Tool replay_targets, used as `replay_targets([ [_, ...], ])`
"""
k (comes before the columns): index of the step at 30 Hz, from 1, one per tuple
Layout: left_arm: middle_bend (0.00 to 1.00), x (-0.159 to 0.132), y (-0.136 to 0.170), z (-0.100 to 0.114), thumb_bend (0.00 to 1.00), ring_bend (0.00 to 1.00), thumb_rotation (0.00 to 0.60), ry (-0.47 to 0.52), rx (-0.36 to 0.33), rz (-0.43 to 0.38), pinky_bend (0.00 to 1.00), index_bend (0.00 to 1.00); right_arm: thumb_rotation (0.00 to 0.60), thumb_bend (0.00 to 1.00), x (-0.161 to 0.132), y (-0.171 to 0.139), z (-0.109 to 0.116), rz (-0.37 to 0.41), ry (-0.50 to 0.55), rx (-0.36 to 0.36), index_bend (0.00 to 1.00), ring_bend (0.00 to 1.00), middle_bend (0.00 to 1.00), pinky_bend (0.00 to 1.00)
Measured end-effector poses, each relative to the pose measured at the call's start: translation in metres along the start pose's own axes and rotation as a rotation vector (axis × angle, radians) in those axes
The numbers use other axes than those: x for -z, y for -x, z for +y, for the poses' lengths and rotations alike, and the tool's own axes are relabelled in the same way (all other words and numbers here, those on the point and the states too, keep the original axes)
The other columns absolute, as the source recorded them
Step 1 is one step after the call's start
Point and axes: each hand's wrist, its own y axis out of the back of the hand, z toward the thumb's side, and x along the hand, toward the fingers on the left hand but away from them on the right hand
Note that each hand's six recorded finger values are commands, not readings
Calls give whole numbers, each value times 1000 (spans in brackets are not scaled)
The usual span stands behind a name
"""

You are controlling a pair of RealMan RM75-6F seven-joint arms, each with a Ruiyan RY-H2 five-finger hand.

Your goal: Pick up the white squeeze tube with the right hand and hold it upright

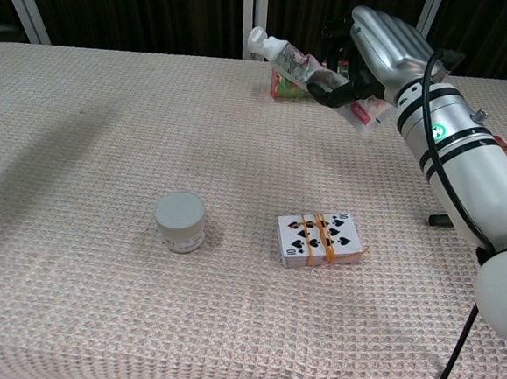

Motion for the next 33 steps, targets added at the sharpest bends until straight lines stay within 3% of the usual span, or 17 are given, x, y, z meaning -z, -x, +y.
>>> replay_targets([
  [1, 106, -5, -5, -3, 40, 63, 320, 44, 16, -9, 198, 60, 600, 543, -4, -1, 1, 21, 1, 11, 904, 675, 750, 836],
  [2, 106, -12, -10, -7, 22, 63, 194, 88, 36, -17, 198, 60, 600, 544, -7, -2, 2, 40, 1, 22, 904, 675, 750, 837],
  [3, 106, -21, -17, -14, 9, 63, 112, 143, 69, -30, 198, 60, 600, 545, -12, -3, 3, 64, 2, 35, 904, 675, 750, 838],
  [6, 106, -47, -30, -33, 0, 63, 14, 270, 155, -63, 198, 60, 600, 546, -20, -4, 2, 108, 13, 55, 905, 675, 751, 839],
  [11, 108, -91, -43, -65, 0, 63, 0, 413, 279, -135, 197, 60, 600, 571, -31, -3, 1, 148, 33, 83, 905, 675, 753, 839],
  [15, 116, -112, -49, -90, 0, 63, 0, 405, 343, -187, 193, 60, 600, 574, -38, 0, 2, 152, 65, 119, 904, 675, 754, 839],
  [23, 116, -114, -54, -115, 0, 62, 0, 298, 357, -203, 189, 60, 600, 583, -49, 6, -6, 153, 121, 145, 905, 675, 754, 839],
  [30, 116, -111, -58, -123, 0, 62, 0, 179, 309, -215, 187, 61, 600, 589, -60, 7, -15, 164, 165, 151, 906, 675, 756, 839],
  [33, 115, -110, -61, -126, 0, 62, 0, 174, 292, -203, 187, 61, 600, 594, -63, 7, -18, 174, 172, 155, 906, 675, 757, 839],
])
